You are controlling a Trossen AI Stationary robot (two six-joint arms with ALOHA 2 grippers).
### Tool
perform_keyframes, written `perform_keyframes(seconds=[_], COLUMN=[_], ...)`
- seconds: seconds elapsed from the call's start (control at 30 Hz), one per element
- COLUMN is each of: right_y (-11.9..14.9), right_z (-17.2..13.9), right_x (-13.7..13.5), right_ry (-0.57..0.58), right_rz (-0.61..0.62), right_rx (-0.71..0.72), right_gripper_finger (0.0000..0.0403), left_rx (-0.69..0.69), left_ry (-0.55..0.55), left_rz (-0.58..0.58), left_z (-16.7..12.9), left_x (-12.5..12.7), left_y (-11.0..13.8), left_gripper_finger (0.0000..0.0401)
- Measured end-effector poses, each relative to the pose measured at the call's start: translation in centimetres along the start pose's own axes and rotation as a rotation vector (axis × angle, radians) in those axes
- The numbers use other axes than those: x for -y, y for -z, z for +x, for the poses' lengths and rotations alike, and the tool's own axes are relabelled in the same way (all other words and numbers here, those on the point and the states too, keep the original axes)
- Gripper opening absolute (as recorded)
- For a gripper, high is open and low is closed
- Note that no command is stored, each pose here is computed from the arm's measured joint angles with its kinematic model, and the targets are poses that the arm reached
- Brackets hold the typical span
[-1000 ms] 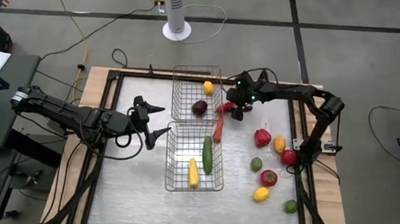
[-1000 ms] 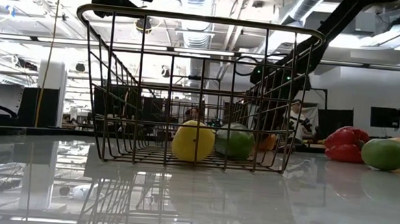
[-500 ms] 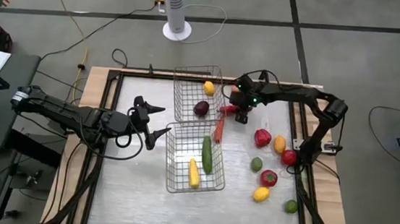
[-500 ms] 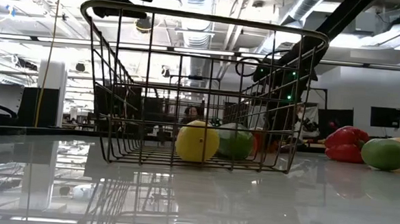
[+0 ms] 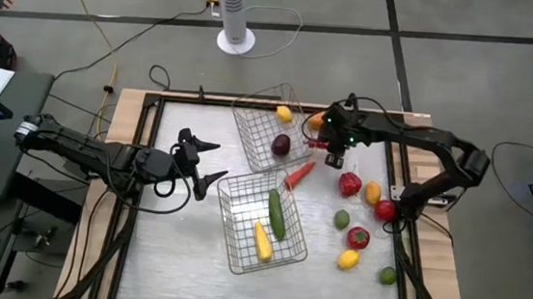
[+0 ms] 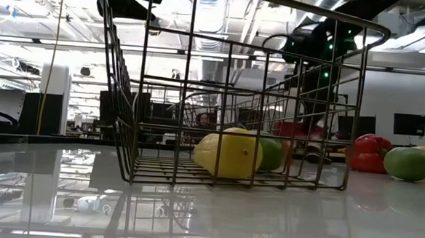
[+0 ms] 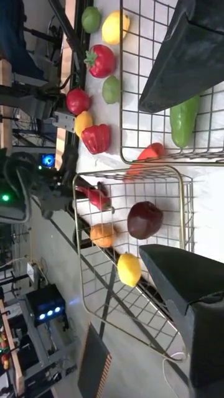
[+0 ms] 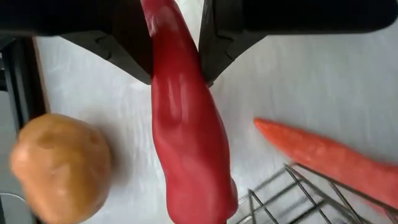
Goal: Sort produce into baskets
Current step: Put the red chili pepper into the bottom wire basket
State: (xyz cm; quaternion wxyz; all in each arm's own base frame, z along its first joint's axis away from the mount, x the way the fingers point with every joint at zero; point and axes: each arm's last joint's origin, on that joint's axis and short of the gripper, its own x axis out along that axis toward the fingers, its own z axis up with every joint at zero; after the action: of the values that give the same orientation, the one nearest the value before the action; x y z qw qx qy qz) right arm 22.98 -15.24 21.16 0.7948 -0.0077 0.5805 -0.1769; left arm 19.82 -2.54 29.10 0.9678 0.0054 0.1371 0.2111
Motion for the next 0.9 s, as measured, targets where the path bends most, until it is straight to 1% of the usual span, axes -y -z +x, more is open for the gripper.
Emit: perform_keyframes(seconds=[0.1,0.27,0.57,0.67,0.77,0.9], right_y=[-0.1,-0.2,-0.2,-0.4,-1.0,-1.9], right_z=[-0.6,-0.5,-0.6,-0.5,0.0,1.5], right_x=[-0.2,-0.6,-0.5,-0.6,-0.9,-2.0], right_ry=[0.007,0.008,0.006,0.003,-0.016,-0.042], right_rz=[0.032,0.017,0.018,0.055,0.11,0.092], right_rx=[0.026,0.017,0.018,0.03,0.069,0.072], right_gripper_finger=[0.0138,0.0139,0.0139,0.0141,0.0142,0.0142], left_rx=[0.001,0.001,0.001,0.0,-0.001,-0.013], left_ry=[0.0,0.0,0.0,0.0,0.015,0.067], left_rz=[-0.005,-0.01,-0.01,-0.024,-0.045,-0.02], left_z=[0.0,0.0,0.0,0.0,0.8,3.2], left_x=[0.0,0.0,0.0,0.0,0.4,1.4], left_y=[0.0,0.0,0.0,0.0,0.1,0.7], left_gripper_finger=[0.0352,0.0352,0.0352,0.0352,0.0352,0.0352])
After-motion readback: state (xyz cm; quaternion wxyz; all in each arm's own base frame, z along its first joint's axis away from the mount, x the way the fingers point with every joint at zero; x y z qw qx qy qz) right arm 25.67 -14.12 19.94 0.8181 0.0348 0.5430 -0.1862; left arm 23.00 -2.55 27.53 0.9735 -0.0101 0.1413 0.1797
